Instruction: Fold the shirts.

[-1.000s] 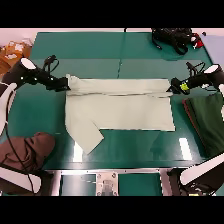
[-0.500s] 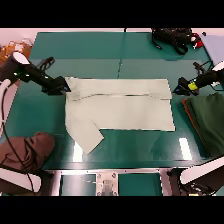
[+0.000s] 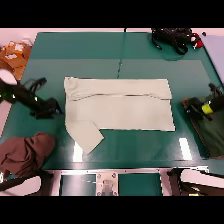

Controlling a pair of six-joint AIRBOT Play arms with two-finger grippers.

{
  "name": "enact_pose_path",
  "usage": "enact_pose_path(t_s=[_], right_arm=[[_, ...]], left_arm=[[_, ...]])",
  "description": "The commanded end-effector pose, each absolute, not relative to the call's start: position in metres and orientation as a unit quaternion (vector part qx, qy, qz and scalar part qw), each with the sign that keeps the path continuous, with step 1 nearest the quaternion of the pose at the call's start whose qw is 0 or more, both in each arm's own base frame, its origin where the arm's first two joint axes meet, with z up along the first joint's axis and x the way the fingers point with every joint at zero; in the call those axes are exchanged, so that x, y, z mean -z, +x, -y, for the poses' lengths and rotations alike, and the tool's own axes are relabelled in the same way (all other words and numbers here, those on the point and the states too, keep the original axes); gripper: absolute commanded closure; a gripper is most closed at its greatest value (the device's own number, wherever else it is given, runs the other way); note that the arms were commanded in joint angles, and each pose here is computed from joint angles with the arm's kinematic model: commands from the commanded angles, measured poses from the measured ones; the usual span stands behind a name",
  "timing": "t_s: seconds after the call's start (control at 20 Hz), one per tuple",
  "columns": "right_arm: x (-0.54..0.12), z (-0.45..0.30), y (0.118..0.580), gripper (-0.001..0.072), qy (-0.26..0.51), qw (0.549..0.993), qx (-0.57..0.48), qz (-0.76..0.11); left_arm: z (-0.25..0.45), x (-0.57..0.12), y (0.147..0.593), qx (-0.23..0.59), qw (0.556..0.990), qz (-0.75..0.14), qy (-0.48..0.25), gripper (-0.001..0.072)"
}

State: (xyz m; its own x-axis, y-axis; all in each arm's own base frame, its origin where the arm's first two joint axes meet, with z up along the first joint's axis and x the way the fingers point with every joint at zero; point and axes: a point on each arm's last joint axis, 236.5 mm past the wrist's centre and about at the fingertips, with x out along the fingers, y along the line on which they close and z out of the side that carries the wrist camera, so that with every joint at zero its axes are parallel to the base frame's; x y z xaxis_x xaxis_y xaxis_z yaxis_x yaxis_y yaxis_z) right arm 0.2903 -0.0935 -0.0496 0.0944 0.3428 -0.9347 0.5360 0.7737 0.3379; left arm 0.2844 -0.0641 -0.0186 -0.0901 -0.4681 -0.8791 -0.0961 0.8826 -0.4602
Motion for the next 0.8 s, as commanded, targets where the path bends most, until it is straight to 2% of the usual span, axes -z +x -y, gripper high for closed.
enact_pose_path(t_s=[0.0, 0.15, 0.25, 0.3, 0.45, 0.5, 0.6, 0.65, 0.7, 0.75], right_arm=[[0.075, 0.077, 0.234, 0.039, 0.382, 0.63, 0.112, -0.667], [0.098, 0.045, 0.22, 0.0375, 0.426, 0.603, 0.096, -0.668], [0.108, 0.032, 0.231, 0.0358, 0.444, 0.619, 0.083, -0.643], [0.112, 0.031, 0.236, 0.0312, 0.448, 0.628, 0.082, -0.631], [0.116, 0.029, 0.25, 0.0302, 0.457, 0.641, 0.075, -0.612], [0.116, 0.027, 0.255, 0.0302, 0.462, 0.644, 0.068, -0.605], [0.118, 0.023, 0.262, 0.0302, 0.473, 0.645, 0.057, -0.598], [0.119, 0.022, 0.263, 0.0313, 0.476, 0.643, 0.055, -0.597], [0.119, 0.023, 0.264, 0.0388, 0.476, 0.644, 0.054, -0.597], [0.118, 0.024, 0.267, 0.0547, 0.47, 0.649, 0.049, -0.596]], left_arm=[[0.066, 0.058, 0.246, 0.122, 0.653, -0.719, -0.202, 0.0122], [0.074, 0.085, 0.24, 0.112, 0.659, -0.707, -0.232, 0.0122], [0.075, 0.097, 0.25, 0.098, 0.678, -0.685, -0.25, 0.0122], [0.076, 0.1, 0.256, 0.094, 0.689, -0.671, -0.259, 0.0122], [0.085, 0.103, 0.278, 0.099, 0.708, -0.634, -0.295, 0.0123], [0.089, 0.102, 0.287, 0.103, 0.712, -0.62, -0.311, 0.0156], [0.102, 0.1, 0.296, 0.131, 0.712, -0.605, -0.333, 0.0387], [0.107, 0.102, 0.295, 0.145, 0.707, -0.606, -0.335, 0.0569], [0.109, 0.102, 0.293, 0.156, 0.706, -0.607, -0.329, 0.0681], [0.109, 0.101, 0.294, 0.158, 0.706, -0.607, -0.328, 0.0681]])
